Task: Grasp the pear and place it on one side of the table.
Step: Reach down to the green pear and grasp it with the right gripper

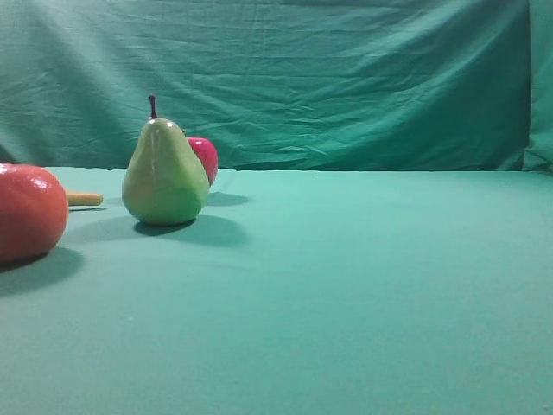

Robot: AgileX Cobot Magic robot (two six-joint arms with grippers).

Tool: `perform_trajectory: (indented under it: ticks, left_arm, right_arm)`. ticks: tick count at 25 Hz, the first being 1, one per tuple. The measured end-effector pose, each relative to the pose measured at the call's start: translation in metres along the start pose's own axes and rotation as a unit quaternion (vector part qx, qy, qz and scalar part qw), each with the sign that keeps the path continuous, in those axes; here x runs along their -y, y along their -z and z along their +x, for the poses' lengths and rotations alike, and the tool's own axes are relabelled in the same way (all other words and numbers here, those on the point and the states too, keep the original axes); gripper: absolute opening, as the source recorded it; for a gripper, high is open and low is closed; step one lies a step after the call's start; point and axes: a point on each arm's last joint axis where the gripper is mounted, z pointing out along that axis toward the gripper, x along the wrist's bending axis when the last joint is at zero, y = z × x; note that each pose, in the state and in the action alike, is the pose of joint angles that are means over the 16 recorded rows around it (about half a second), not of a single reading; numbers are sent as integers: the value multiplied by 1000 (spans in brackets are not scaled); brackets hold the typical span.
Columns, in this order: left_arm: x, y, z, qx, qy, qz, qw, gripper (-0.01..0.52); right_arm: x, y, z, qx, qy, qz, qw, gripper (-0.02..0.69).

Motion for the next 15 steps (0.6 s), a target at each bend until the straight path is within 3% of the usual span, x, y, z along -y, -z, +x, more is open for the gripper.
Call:
perform_trajectory:
  ticks: [15]
  left_arm:
    - [0,0,0,0,0,0,1000,0]
  right_arm:
    - [-1,0,0,1,3,-9,1000,0]
